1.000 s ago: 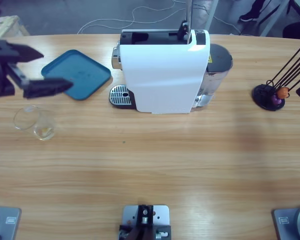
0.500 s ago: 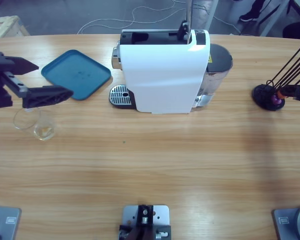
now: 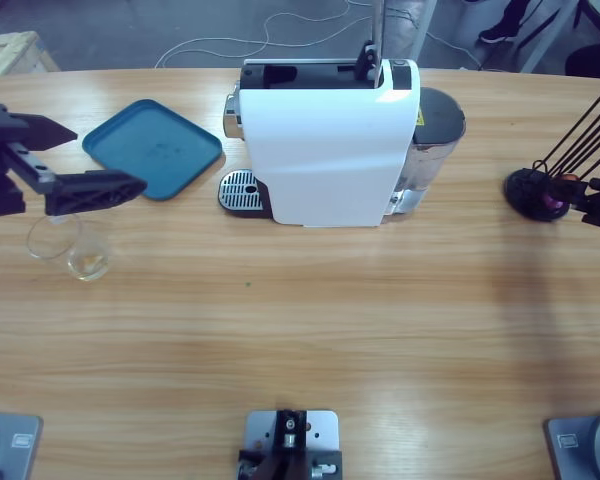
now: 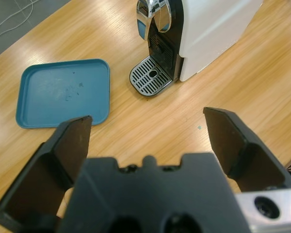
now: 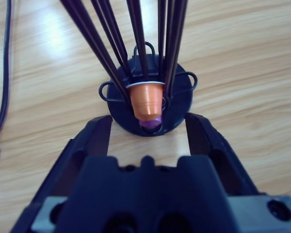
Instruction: Pour coffee
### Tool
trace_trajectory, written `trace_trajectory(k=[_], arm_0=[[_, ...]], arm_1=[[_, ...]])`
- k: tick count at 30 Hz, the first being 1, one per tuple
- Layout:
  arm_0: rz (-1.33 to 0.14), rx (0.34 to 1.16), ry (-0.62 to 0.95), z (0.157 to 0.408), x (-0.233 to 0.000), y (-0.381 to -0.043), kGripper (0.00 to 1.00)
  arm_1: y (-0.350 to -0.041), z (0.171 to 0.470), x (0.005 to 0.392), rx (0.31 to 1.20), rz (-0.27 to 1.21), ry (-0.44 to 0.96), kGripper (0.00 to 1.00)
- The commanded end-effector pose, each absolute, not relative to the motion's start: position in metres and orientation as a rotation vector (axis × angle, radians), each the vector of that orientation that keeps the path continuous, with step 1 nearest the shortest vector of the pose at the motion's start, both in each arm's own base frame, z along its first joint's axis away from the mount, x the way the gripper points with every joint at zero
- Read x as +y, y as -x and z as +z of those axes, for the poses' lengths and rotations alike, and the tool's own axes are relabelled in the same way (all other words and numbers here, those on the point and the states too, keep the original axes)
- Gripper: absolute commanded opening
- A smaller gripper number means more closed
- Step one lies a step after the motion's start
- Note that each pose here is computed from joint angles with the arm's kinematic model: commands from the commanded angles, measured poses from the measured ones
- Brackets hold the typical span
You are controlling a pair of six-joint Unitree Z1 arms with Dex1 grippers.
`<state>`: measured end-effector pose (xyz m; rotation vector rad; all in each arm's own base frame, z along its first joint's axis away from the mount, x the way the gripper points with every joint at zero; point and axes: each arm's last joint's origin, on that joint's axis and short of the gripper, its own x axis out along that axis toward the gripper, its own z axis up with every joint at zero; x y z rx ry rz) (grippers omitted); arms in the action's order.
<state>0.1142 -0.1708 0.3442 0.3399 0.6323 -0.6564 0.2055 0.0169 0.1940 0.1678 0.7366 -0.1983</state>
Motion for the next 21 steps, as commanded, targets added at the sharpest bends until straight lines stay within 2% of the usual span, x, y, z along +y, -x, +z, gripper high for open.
trace_trajectory(k=[1, 3, 5, 9, 17, 18, 21], arm_0=[[-0.648, 0.654, -0.36, 0.3367, -0.1672, -0.1098, 1.0], [-0.648, 0.654, -0.358, 0.3366, -0.1666, -0.1094, 1.0], [-0.647, 0.654, -0.359, 0.3363, -0.1658, -0.1091, 1.0], [-0.652, 0.655, -0.358, 0.3359, -0.162, -0.1068, 1.0], [-0.652, 0.654, -0.358, 0.3356, -0.1611, -0.1063, 1.0], [-0.653, 0.654, -0.358, 0.3357, -0.1609, -0.106, 1.0], [-0.652, 0.653, -0.356, 0.3359, -0.1609, -0.1061, 1.0]], arm_1=[[-0.2058, 0.1796, 0.014, 0.776, -0.216, -0.154, 0.549], [-0.2071, 0.1782, 0.0141, 0.78, -0.216, -0.152, 0.541], [-0.2079, 0.177, 0.0142, 0.776, -0.216, -0.153, 0.441], [-0.2087, 0.1757, 0.0141, 0.78, -0.211, -0.146, 0.346], [-0.2132, 0.1766, 0.0159, 0.785, -0.152, -0.125, 0.285], [-0.2138, 0.177, 0.0158, 0.783, -0.15, -0.125, 0.204], [-0.2144, 0.1775, 0.0143, 0.777, -0.155, -0.126, 0.172]])
